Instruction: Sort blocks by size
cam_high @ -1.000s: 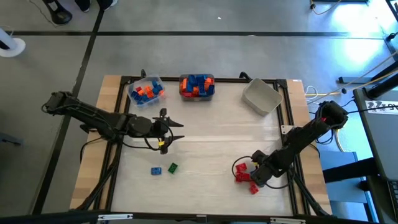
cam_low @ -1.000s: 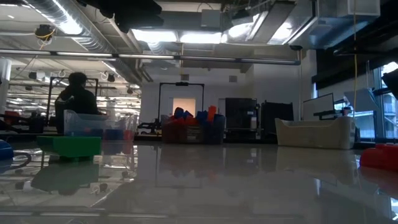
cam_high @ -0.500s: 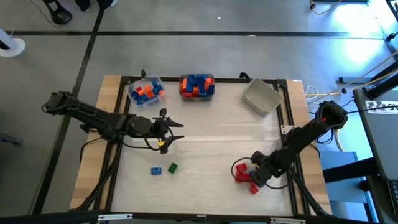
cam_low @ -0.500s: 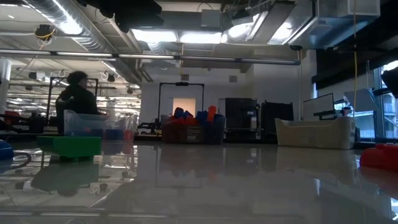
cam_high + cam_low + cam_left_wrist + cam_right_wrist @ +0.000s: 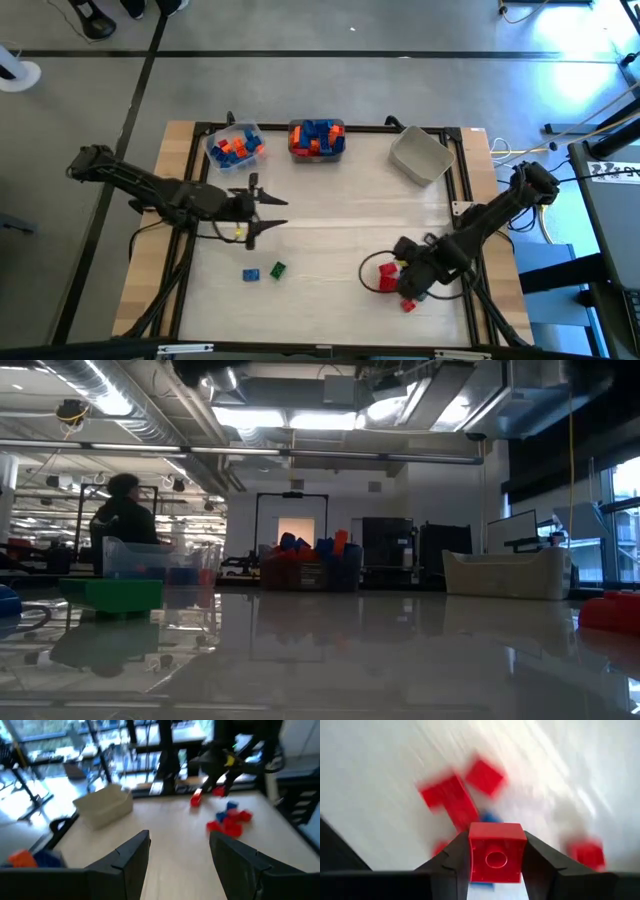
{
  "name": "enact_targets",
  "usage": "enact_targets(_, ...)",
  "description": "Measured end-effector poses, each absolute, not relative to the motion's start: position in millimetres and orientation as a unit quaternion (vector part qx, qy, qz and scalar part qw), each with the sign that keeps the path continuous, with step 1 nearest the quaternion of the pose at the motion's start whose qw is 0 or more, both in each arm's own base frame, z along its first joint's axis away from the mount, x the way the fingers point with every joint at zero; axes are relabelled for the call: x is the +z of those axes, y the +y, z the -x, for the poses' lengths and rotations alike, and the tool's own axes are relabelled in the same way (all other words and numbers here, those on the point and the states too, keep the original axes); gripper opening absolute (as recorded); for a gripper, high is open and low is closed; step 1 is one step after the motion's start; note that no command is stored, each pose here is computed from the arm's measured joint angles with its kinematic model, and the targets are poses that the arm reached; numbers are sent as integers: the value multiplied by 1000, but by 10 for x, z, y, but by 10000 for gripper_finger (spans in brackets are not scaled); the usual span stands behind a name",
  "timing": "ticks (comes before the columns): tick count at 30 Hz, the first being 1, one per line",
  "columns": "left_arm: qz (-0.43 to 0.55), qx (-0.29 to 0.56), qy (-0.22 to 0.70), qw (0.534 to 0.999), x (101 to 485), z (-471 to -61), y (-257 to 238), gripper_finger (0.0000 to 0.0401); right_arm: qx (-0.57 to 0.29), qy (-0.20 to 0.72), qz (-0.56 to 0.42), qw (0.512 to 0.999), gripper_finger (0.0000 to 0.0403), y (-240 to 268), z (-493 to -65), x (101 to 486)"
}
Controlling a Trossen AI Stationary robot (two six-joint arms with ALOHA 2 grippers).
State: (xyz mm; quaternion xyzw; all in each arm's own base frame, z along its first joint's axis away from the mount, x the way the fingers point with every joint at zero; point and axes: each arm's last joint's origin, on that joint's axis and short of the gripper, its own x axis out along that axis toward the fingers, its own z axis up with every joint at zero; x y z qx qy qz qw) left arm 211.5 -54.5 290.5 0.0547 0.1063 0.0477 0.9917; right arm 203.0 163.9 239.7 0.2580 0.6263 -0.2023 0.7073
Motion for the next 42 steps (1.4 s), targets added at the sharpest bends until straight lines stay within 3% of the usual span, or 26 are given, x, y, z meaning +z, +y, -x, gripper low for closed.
enact_targets(9,-71,-19,49,996,3143,-1763,-697,196,-172,436,-168,867,138,1298,-2638,2826)
enact_targets(16,-88,-44,34,995,3186,-1683,-761,196,-168,297,-59,938,139,822,-3333,2835)
enact_targets(22,-91,-44,32,994,3188,-1681,-761,196,-167,220,6,961,141,254,-3904,2592)
enact_targets(31,-103,-43,18,994,3218,-1679,-760,196,-154,72,-32,985,141,-603,-4446,2040)
enact_targets(42,-106,-42,18,993,3217,-1682,-756,196,-156,34,-37,986,142,-1223,-5168,1807)
